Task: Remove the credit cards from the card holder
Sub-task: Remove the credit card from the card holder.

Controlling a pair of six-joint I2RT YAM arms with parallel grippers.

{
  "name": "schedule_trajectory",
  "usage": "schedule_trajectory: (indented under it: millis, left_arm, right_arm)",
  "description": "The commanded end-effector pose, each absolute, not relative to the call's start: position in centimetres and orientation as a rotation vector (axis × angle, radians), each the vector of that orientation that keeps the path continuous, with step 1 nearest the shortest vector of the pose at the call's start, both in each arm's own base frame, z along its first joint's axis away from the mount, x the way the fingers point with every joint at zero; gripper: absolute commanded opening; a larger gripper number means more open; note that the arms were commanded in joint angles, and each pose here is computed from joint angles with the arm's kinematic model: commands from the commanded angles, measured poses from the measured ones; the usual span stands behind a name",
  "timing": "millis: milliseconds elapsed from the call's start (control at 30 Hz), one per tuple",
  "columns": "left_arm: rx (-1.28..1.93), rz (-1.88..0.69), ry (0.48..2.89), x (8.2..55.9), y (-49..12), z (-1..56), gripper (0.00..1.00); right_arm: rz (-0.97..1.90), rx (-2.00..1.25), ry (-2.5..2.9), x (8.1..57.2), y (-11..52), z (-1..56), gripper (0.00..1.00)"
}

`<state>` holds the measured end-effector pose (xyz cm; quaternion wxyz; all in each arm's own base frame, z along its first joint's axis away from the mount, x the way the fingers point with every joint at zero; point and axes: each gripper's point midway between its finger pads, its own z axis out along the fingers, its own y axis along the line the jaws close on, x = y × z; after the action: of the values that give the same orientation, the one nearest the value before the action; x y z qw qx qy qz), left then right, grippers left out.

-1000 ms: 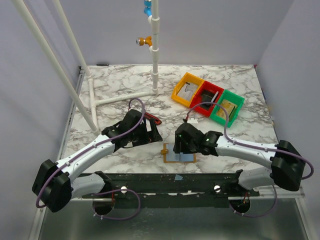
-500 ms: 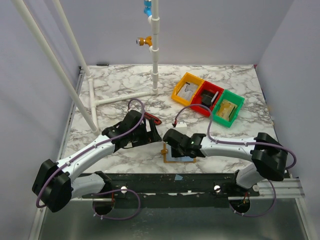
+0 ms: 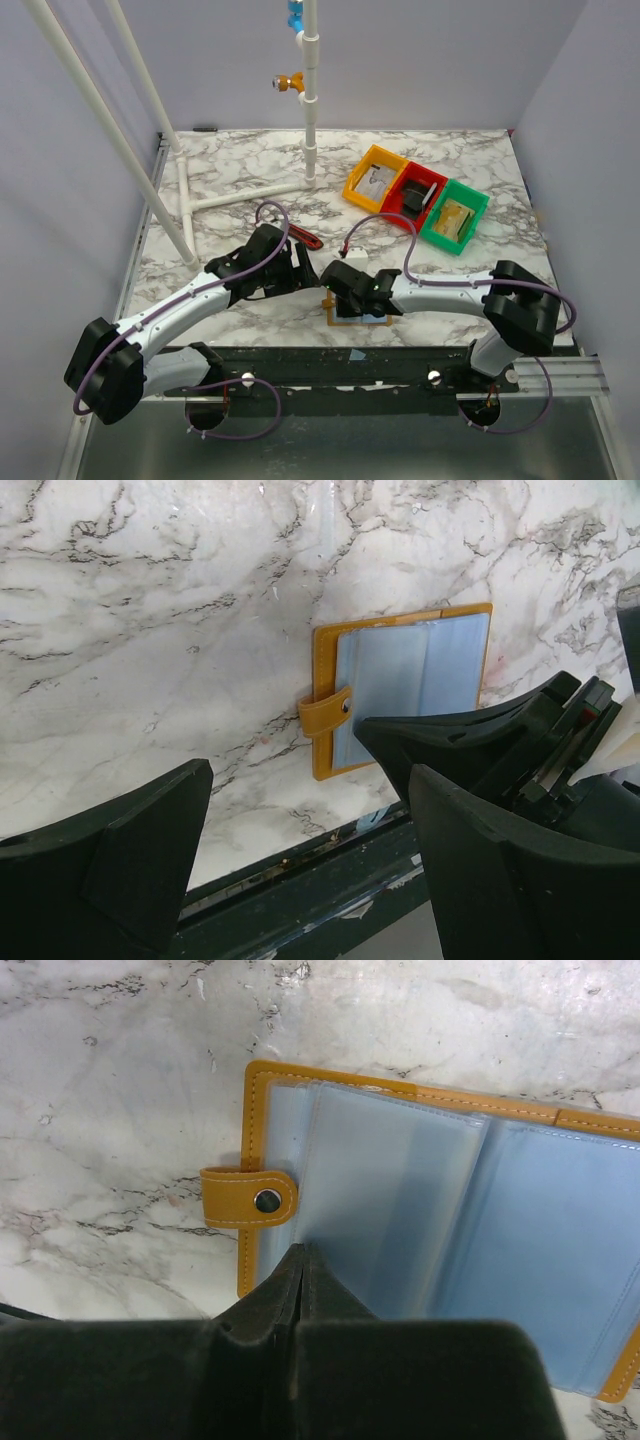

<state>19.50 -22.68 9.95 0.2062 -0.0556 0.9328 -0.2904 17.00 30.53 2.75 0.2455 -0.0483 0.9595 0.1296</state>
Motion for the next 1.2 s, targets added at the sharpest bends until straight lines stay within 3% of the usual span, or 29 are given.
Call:
schedule_trajectory:
  millis: [0, 567, 667, 900, 1167]
  left_arm:
    - [-0.146, -0.844, 2.592, 19.4, -23.1, 10.1, 0.82]
    - [-0.100, -0.875, 2.613, 19.3, -23.9, 10.0, 0.73]
    - [-0.048, -0.948, 2.610, 19.1, -25.1, 10.3, 0.60]
    - [0.041, -1.092, 2.634, 18.5, -28.6, 10.5, 0.15]
    - [0.084, -1.120, 2.699, 18.6, -31.8, 9.0, 0.00]
  right_arm:
    - [0.284, -0.112, 2.644, 16.5, 29.4, 1.3, 0.01]
    - [0.109, -0.036, 2.603, 17.0, 25.8, 1.9, 0.01]
    - [0.099, -0.032, 2.593, 17.2, 25.5, 2.2, 0.01]
    - [0.089, -0.022, 2.595, 17.1, 25.2, 2.0, 0.01]
    - [0.095, 0.004, 2.594, 17.1, 24.7, 2.1, 0.01]
